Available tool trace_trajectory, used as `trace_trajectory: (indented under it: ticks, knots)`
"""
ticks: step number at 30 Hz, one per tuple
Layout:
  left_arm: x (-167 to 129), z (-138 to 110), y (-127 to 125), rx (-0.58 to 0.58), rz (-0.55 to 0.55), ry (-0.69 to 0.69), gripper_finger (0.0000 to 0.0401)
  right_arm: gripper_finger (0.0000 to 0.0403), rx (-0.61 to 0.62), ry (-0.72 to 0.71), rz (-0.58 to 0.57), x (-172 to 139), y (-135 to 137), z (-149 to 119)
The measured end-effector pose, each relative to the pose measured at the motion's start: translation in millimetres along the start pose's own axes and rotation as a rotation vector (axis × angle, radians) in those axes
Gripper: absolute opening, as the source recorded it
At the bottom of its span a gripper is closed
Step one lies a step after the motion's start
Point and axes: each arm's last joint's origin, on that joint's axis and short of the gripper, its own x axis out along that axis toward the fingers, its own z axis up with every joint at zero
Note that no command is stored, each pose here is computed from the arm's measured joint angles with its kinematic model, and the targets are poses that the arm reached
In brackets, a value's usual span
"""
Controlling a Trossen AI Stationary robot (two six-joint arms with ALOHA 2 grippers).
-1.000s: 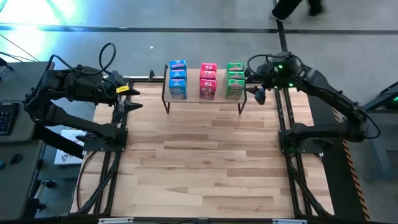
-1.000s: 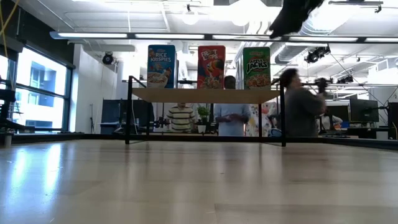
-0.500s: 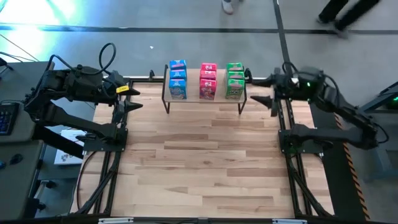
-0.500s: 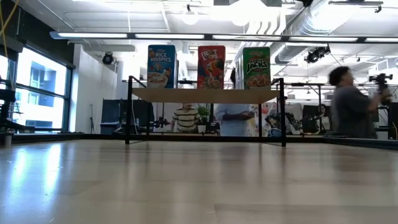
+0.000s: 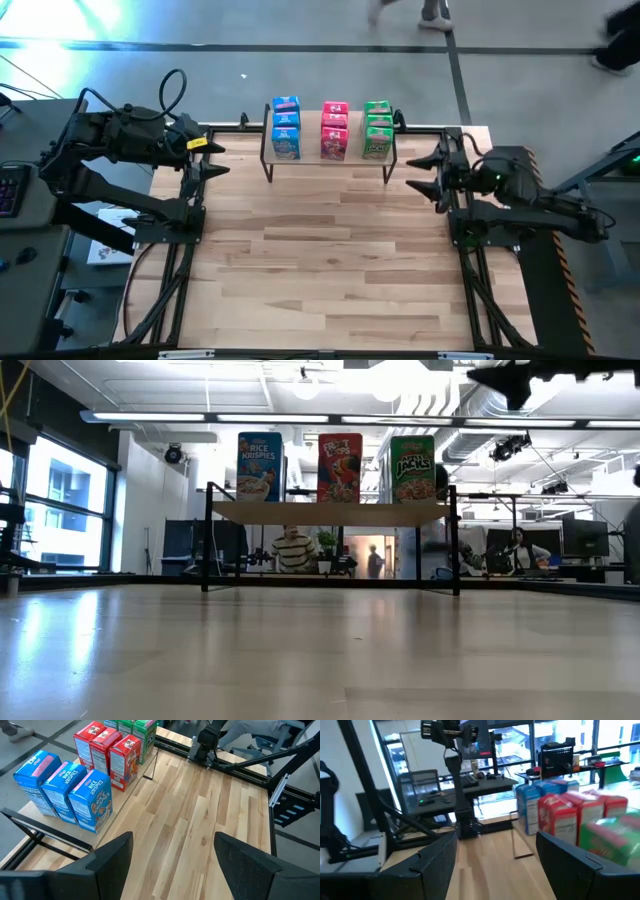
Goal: Stack cereal on shelf
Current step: Return to Home Position
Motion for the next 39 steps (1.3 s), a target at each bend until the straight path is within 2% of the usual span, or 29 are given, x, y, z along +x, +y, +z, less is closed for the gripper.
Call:
trace_trajectory:
  ticks: [9, 19, 30, 39]
  knots:
    - [0.1, 0.0, 0.0, 0.000, 0.000, 0.000, 0.0270, 0.0265, 0.089, -0.062, 0.015, -4.6, 3.6, -53.4]
    - [0.1, 0.1, 0.0, 0.000, 0.000, 0.000, 0.0270, 0.0265, 0.173, -0.021, -0.004, -6.9, 5.6, -103.3]
    - [0.0, 0.0, 0.0, 0.000, 0.000, 0.000, 0.0270, 0.0265, 0.177, 0.039, -0.081, -7.3, 4.7, -137.5]
    - [0.0, 0.0, -0.1, 0.000, -0.001, 0.000, 0.0270, 0.0265, 0.170, 0.176, -0.124, -9.2, 3.2, -151.8]
